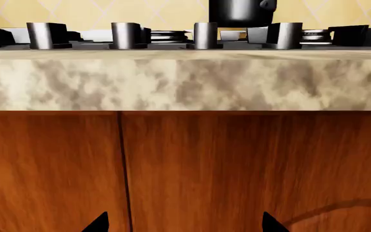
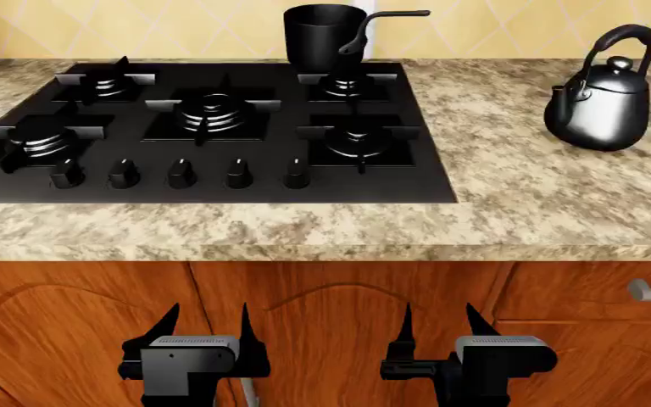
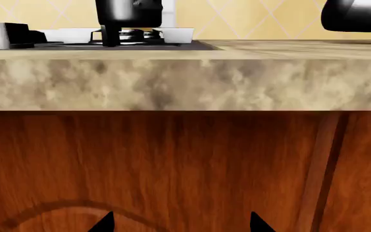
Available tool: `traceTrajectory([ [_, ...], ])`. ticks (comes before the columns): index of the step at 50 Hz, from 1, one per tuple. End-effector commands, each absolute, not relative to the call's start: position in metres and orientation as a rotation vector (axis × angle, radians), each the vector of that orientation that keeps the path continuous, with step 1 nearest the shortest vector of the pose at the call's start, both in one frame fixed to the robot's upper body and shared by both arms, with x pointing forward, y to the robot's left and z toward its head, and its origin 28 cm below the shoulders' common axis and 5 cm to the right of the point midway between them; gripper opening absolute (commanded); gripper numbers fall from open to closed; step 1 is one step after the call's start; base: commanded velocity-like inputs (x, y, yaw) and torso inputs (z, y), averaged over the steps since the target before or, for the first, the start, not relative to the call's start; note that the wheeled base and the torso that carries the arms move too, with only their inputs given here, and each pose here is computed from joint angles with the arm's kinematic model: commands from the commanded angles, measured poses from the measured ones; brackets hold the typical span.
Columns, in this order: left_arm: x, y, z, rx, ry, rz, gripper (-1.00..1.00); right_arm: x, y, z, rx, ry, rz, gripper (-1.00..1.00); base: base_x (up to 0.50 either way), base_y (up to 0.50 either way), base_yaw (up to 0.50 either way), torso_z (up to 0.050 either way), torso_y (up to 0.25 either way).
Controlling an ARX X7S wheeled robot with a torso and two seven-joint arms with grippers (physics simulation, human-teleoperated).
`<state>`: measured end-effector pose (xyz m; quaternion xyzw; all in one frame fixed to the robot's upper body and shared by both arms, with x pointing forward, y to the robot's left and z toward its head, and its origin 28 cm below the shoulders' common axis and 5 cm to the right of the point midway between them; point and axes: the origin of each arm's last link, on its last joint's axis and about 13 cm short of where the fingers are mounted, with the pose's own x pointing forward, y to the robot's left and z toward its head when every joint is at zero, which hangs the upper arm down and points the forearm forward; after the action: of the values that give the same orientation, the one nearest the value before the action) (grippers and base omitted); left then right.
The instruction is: Pick the kettle from the counter and place it on a stove burner. Then turn the burner on.
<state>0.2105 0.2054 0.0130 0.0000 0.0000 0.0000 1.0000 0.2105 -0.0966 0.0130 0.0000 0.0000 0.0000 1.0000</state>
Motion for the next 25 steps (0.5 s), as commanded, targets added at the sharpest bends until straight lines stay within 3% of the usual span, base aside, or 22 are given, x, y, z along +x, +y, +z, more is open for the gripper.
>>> traceTrajectory([
  [1,0.2069,0.2057,0.0130,0.009,0.000,0.009,1.00,0.2120,-0.0948,0.0131,-0.015,0.001,0.007,1.00,0.00,0.00,0.00,0.000,0.000],
  [13,0.2074,0.2065,0.0123,0.009,0.003,0.017,1.00,0.2138,-0.0946,0.0114,-0.024,0.003,-0.013,1.00,0.00,-0.03,0.00,0.000,0.000],
  [25,0.2067,0.2063,0.0132,0.021,-0.005,0.023,1.00,0.2140,-0.0943,0.0113,-0.029,0.001,-0.012,1.00,0.00,-0.46,0.00,0.000,0.000],
])
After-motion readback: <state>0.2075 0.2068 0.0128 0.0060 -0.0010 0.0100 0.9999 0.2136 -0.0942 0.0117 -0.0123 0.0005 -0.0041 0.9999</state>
